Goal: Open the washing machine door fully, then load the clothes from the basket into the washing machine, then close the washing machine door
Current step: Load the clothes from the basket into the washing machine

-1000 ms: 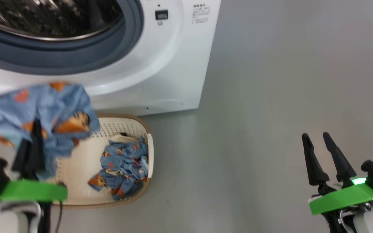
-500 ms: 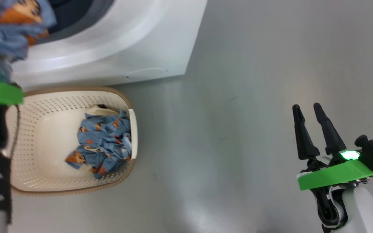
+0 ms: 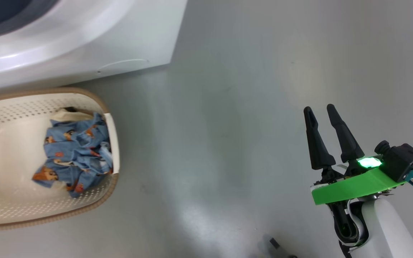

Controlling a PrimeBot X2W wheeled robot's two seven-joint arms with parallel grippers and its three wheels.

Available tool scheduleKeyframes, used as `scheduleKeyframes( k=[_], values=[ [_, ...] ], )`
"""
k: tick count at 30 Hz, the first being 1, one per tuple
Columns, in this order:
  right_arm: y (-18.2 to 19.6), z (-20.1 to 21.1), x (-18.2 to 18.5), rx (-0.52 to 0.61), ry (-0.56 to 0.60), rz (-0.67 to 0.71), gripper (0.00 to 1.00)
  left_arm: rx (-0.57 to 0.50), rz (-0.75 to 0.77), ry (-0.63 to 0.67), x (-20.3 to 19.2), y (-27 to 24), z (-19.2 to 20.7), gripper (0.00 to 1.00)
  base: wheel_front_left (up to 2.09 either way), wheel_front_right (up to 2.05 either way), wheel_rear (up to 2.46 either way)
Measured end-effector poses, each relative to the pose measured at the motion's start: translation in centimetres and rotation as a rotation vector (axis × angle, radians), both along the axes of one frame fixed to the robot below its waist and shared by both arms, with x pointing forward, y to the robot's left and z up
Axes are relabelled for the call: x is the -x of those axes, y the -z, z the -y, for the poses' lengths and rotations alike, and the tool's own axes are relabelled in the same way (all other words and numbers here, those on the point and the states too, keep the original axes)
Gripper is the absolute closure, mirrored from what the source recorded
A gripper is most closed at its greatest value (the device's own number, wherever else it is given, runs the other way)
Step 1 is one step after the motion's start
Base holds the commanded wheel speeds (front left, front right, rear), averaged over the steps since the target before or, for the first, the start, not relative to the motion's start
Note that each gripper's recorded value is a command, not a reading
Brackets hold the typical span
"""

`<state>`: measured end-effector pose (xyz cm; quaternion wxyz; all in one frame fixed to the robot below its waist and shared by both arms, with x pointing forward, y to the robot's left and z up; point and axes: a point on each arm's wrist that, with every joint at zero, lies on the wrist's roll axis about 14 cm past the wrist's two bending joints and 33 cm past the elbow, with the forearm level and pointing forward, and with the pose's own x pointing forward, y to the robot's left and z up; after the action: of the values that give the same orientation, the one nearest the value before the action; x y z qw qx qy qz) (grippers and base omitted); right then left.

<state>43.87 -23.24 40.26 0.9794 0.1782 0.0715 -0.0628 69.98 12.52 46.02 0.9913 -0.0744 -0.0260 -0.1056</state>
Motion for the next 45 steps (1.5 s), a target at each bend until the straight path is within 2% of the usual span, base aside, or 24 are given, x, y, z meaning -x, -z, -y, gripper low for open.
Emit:
scheduleKeyframes(
  k=[7,8,9,24,45],
  values=[
    [0.3,0.5,0.2,0.009,0.018,-0.012,0.0,0.014,0.103,-0.001,-2.4,-3.3,0.4,1.0,0.0,0.0,0.0],
    [0.3,0.6,0.3,0.01,0.02,-0.015,0.0,0.011,0.104,-0.002,-2.5,-3.2,0.4,0.45,0.0,0.0,0.0],
    [0.3,0.6,0.4,0.011,0.022,-0.016,0.0,0.007,0.103,0.0,-2.5,-3.1,0.5,0.0,0.0,0.0,0.0],
    [-0.3,0.2,0.1,0.004,0.007,0.005,0.0,-0.002,0.043,-0.023,-0.4,-0.9,-0.3,0.0,0.0,0.0,0.0],
    [-4.0,0.2,0.3,0.046,-0.055,0.087,0.0,0.003,-0.093,-0.07,10.8,2.5,-2.3,0.0,0.0,0.0,0.0]
  ],
)
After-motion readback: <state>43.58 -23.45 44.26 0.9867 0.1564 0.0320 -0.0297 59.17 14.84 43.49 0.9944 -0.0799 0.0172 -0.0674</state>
